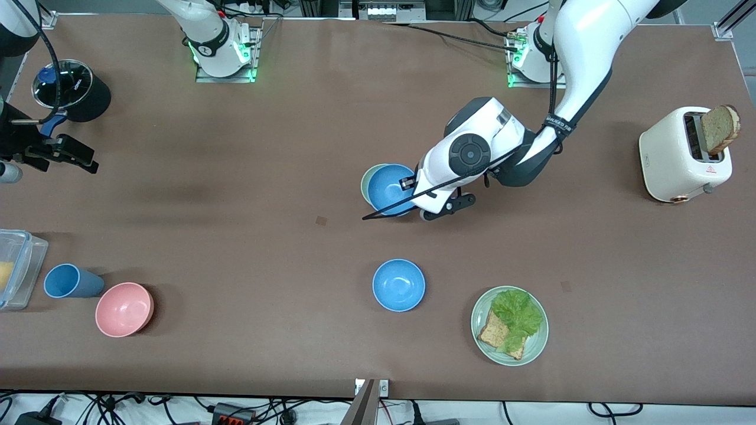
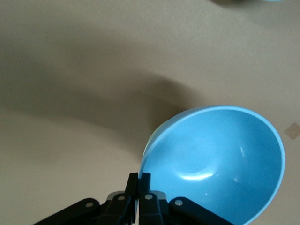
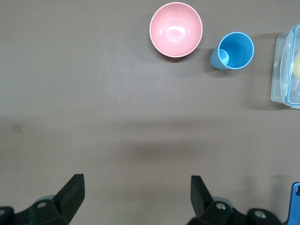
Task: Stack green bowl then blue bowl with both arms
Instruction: 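Carry the blue bowl over the green bowl and lower it inside, then open the left gripper to release the blue bowl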
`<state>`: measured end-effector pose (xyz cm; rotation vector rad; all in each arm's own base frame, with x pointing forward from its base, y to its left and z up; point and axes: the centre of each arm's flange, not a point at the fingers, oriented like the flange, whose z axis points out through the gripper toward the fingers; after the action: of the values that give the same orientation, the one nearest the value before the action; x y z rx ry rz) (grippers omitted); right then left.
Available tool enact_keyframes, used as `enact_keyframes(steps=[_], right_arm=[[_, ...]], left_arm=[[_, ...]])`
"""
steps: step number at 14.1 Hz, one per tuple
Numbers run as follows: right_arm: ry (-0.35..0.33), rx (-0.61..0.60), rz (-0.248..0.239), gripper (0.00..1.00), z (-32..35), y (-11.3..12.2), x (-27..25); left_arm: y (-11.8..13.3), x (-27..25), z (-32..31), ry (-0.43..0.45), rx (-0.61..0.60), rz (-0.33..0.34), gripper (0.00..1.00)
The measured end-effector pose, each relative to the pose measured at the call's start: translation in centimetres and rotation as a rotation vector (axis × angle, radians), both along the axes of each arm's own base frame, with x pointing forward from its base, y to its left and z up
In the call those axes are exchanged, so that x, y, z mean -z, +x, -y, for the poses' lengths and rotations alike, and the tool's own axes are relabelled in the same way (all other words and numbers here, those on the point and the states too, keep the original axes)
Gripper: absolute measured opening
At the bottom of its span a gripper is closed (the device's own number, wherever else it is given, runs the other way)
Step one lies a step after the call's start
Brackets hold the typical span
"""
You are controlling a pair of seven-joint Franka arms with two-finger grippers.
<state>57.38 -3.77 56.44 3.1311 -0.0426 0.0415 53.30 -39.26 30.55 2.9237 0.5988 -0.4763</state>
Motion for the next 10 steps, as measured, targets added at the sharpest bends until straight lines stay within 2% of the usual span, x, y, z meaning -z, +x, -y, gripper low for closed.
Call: enact_keyframes(steps=[4,10], right_arm=[[0.001,-0.001,-0.01,1.0,-0.1,-0.1,0.4],[0.001,-0.002,-0.013,1.0,-0.1,-0.1,0.6]], left_arm=[[-1.7,1.6,1.1,-0.01,0.017,0.008,0.04],[-2.9,2.2,2.4,-0.021,0.036,0.019,0.04]])
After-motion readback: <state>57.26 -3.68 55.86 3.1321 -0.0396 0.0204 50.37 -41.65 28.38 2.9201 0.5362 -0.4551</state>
